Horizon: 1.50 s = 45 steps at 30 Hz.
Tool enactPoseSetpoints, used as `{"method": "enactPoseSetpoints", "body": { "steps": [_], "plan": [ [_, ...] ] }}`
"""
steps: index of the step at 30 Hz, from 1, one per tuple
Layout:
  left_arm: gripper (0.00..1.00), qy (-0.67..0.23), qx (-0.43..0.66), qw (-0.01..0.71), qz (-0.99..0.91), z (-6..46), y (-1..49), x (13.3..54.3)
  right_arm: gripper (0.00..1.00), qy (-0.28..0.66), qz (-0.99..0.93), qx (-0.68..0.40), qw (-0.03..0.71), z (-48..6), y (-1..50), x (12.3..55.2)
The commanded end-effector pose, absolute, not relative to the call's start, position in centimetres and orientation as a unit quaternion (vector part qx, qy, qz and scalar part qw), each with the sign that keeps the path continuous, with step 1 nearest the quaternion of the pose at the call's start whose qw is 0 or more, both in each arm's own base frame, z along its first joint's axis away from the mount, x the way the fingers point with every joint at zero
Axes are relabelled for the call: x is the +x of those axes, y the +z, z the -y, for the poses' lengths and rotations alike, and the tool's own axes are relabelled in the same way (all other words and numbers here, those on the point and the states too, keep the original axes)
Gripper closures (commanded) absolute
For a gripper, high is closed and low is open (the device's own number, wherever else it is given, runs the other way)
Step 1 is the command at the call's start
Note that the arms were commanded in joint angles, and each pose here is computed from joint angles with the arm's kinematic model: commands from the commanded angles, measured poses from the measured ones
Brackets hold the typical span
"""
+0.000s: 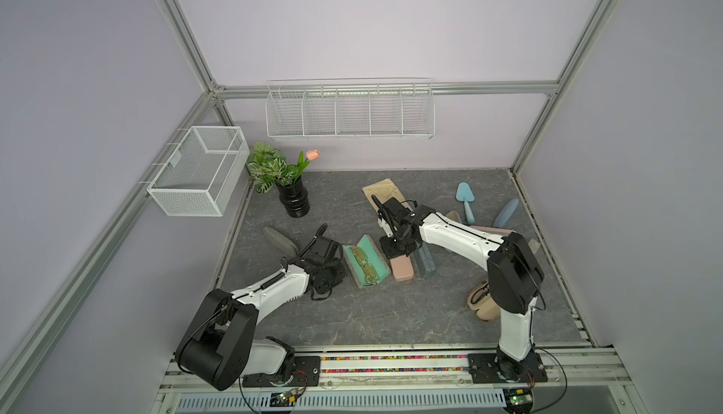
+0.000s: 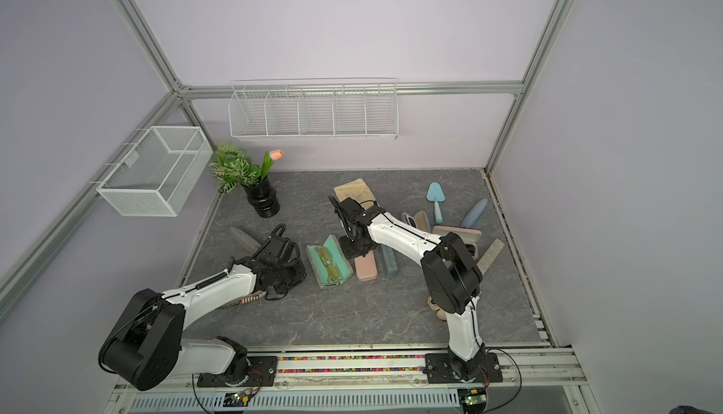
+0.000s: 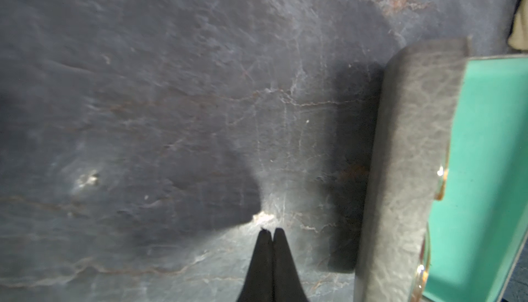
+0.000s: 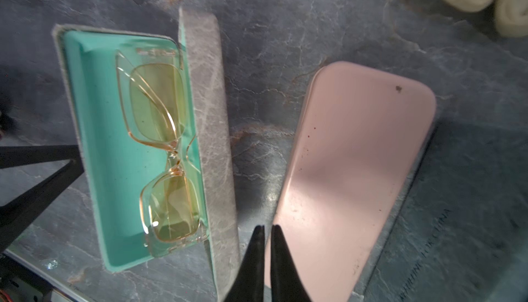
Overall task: Close the glasses case
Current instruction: Move the glasses case to the center of the board, then close the glasses case at the center of the board.
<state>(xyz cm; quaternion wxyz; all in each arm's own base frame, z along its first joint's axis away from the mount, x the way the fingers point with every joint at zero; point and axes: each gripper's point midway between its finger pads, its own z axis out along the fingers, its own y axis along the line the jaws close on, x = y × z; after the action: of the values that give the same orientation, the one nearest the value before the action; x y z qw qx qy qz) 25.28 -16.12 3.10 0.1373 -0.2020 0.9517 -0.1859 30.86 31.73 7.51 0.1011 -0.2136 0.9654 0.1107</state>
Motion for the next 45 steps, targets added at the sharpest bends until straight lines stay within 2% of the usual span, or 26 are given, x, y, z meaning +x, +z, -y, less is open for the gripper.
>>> {"method": "enactPoseSetpoints", "body": {
  "steps": [1, 34, 45],
  "plan": [
    [1.00, -0.198, -0.200, 0.153, -0.947, 17.4, 4.0, 26.8, 0.89, 0.121, -0.964, -0.220, 0.088, -32.2, 7.1, 30.9],
    [1.00, -0.228, -0.156, 0.161, -0.948, 22.4, 5.7, 29.0, 0.85, 0.163, -0.951, -0.255, 0.064, -36.7, 6.8, 28.5],
    [1.00, -0.223, -0.155, 0.174, -0.947, 22.2, 6.8, 29.0, 0.82, 0.141, -0.956, -0.242, 0.082, -35.8, 7.4, 28.7]
  ]
}}
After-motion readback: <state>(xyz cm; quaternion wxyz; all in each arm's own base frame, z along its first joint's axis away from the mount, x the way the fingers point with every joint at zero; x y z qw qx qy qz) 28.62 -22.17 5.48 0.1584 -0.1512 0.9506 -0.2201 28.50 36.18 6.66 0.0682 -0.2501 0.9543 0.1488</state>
